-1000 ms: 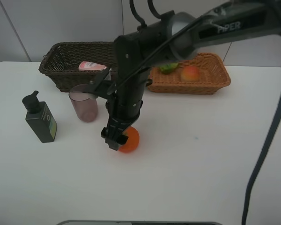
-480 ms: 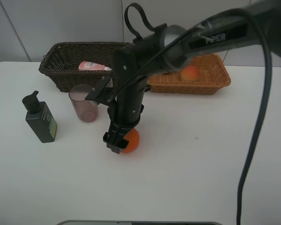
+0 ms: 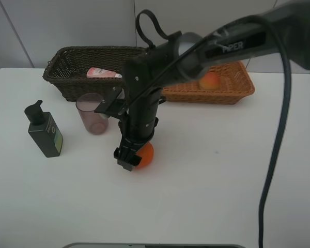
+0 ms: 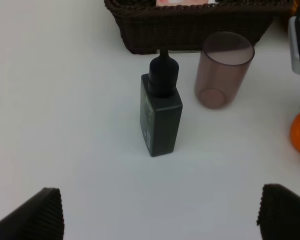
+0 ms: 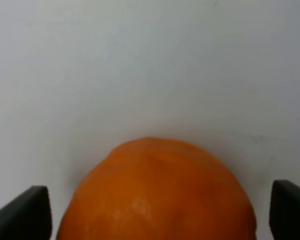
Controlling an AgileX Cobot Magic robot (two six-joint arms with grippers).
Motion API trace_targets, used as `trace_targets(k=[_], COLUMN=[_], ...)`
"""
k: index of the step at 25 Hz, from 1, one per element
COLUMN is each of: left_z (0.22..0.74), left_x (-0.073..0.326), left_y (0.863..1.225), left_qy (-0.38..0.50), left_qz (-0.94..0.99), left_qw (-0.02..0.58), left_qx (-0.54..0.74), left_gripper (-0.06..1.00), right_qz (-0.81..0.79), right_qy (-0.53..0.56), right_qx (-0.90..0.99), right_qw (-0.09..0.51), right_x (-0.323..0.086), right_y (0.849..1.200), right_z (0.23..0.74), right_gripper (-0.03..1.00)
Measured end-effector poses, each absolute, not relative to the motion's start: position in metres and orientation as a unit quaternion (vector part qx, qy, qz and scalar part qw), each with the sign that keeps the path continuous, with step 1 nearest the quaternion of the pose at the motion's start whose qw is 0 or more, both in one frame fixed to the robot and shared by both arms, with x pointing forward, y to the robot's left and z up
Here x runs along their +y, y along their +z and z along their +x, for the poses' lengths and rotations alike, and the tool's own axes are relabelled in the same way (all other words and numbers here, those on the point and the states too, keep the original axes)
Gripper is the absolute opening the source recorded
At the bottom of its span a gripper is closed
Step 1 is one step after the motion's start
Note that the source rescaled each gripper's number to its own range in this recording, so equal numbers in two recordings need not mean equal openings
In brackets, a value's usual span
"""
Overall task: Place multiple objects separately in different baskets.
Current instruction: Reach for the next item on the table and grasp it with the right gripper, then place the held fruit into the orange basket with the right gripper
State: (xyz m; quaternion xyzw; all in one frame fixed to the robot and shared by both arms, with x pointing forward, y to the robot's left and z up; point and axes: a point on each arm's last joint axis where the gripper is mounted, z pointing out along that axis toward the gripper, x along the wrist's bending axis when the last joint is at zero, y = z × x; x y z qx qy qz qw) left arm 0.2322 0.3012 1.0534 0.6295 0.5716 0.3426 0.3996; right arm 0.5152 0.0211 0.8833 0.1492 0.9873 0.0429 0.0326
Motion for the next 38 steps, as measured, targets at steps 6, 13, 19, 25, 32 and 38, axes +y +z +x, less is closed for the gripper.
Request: trace_targets(k=[6,13,19,25,32,38], left_z=[0.232,0.232,0.232,0.232,0.232,0.232], left_x=[0.301,0.301,0.301,0.301,0.301,0.301], left_y=[1.053,1.053,1.053,1.053,1.053,1.053], left_qy=[0.343,0.343,0.343,0.343,0.343,0.343], left_qz=[0.630,0.630,0.630,0.630,0.630,0.630], left_qw=[0.400,0.400,0.400,0.400,0.400,0.400], left_qx=[0.572,0.572,0.572,0.572,0.572,0.572], left_gripper=[0.99,0.99,0.99,0.99,0.99,0.99], right_qz=[0.149,0.149,0.149,0.149,0.149,0.171], right_qy=[0.043,0.044,0.044,0.044,0.044,0.044], right_qx=[0.987,0.987,0.987,0.987,0.987,0.984], right_qw=[0.033,0.033,0.033,0.033,0.033,0.033], right_x=[0.021,0.022,0.022,0.022,0.022,0.025], right_y=[0.878,0.878,0.878,0.878,0.878,0.891], right_z=[0.515,0.516,0.516,0.516,0.516,0.518], right_gripper=[0.65,0.49,0.49,0.49,0.49,0.49])
